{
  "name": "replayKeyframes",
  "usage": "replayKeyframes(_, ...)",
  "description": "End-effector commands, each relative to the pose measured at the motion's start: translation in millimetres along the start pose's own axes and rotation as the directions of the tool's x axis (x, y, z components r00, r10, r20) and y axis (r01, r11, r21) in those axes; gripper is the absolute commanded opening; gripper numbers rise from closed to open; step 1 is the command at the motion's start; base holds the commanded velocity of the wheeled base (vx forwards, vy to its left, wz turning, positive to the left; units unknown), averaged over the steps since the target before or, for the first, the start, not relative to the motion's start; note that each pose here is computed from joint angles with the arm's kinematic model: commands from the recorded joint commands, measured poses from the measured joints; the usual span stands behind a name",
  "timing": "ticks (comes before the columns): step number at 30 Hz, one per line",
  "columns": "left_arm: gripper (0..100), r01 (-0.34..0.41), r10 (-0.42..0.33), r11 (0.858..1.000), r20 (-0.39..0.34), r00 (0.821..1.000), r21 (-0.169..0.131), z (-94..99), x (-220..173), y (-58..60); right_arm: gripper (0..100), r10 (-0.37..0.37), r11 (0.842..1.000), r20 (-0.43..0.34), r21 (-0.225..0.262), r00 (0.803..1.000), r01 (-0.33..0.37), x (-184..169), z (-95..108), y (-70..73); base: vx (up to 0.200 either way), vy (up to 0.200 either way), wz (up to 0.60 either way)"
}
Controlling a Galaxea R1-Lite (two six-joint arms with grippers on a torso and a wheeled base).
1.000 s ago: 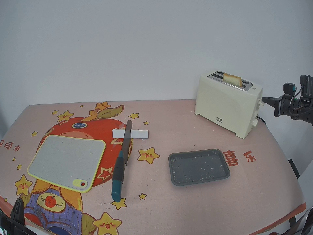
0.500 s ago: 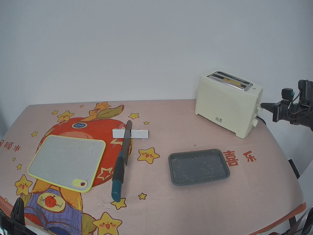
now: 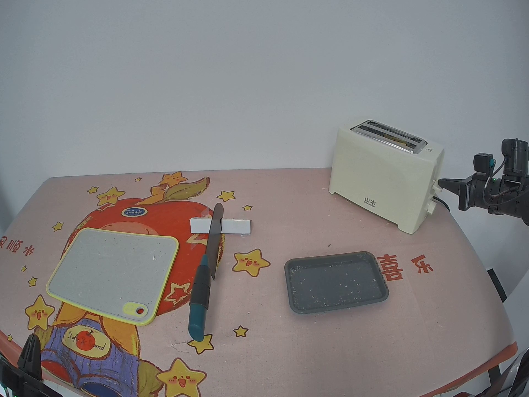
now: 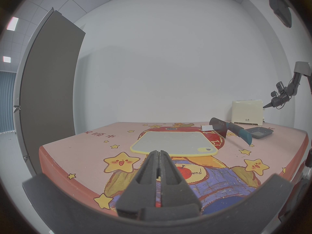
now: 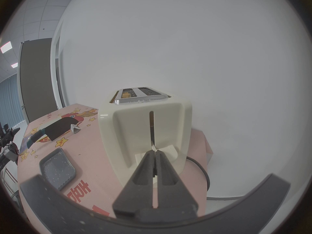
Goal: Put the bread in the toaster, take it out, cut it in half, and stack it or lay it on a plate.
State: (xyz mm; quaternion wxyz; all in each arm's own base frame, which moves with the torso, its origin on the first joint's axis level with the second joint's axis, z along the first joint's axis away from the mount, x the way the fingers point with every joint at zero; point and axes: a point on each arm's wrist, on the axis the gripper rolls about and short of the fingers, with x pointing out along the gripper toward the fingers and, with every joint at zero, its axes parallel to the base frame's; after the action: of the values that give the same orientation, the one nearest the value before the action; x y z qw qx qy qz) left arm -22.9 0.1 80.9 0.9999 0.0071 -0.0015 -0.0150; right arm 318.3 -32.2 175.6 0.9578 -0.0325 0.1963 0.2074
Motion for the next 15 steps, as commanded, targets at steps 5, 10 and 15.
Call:
replayKeyframes(5, 0, 0.001, -0.001, 1.0, -0.017, 1.0, 0.001, -4.9, 1.2, 0.0, 0, 0.003, 1.0, -0.015, 0.008, 1.0, -0.002, 1.3, -4.5, -0.1, 0.0, 0.0, 0.0)
replayKeyframes(10, 0, 0.001, -0.001, 1.0, -0.017, 1.0, -0.001, -4.9, 1.2, -0.1, 0, 0.004, 1.0, -0.016, 0.009, 1.0, -0.004, 1.5, -4.8, 0.4, 0.0, 0.0, 0.0)
replayKeyframes(15, 0, -0.001, 0.001, 1.0, -0.017, 1.0, 0.001, -4.9, 1.2, -0.1, 0, 0.003, 1.0, -0.016, 0.009, 1.0, -0.003, 1.3, -4.9, 0.0, 0.0, 0.0, 0.0)
